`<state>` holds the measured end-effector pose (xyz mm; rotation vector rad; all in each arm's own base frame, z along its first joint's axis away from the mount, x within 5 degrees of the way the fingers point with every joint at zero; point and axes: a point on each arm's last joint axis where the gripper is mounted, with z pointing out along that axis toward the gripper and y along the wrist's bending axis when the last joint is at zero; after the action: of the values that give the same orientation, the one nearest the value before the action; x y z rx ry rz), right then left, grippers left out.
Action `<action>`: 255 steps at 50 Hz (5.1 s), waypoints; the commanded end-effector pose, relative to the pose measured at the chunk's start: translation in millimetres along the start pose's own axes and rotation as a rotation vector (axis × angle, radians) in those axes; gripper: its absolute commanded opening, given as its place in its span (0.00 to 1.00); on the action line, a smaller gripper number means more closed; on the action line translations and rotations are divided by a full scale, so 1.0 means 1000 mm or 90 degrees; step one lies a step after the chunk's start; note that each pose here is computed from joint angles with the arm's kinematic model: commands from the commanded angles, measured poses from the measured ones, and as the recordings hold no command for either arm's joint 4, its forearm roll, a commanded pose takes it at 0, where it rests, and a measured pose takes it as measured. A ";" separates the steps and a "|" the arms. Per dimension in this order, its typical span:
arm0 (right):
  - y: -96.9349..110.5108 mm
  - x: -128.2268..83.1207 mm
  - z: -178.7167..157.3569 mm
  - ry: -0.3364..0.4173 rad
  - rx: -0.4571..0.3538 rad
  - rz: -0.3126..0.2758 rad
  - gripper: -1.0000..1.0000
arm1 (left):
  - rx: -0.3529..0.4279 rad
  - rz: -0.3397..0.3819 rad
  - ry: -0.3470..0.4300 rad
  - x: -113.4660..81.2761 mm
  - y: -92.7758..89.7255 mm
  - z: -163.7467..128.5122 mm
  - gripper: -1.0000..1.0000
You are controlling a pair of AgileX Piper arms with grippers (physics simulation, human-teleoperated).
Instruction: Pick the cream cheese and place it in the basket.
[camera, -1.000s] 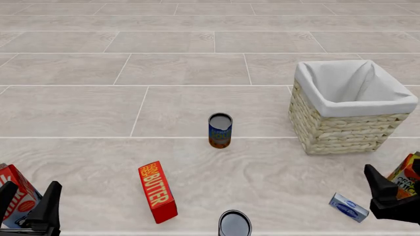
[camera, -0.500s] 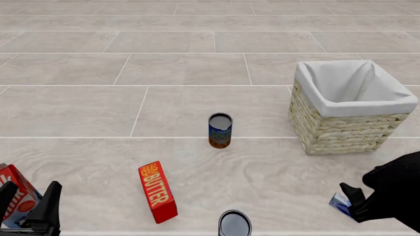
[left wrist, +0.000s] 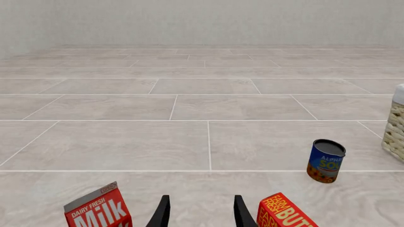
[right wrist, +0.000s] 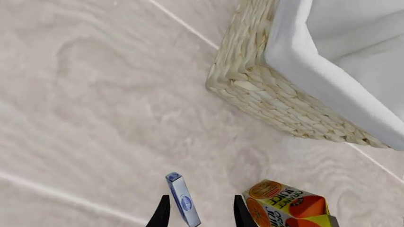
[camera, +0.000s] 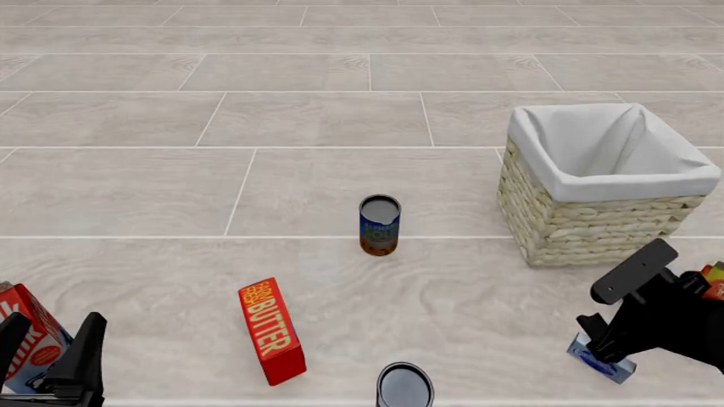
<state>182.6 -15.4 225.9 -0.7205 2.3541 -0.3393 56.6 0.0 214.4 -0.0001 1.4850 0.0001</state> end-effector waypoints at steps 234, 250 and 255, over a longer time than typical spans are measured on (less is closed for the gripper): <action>-0.194 -0.185 0.048 -0.141 0.102 0.400 0.00 | 0.000 0.000 0.000 0.000 0.000 0.000 1.00; -0.199 -0.175 0.073 -0.096 0.096 0.383 0.00 | 0.000 0.000 0.000 0.000 0.000 0.000 1.00; -0.197 -0.173 0.078 -0.092 0.093 0.384 0.00 | 0.000 0.000 0.000 0.000 0.000 0.000 1.00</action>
<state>421.4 -77.6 340.7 0.0366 2.2402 -0.1794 56.6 0.0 214.4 -0.0001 1.4850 0.0001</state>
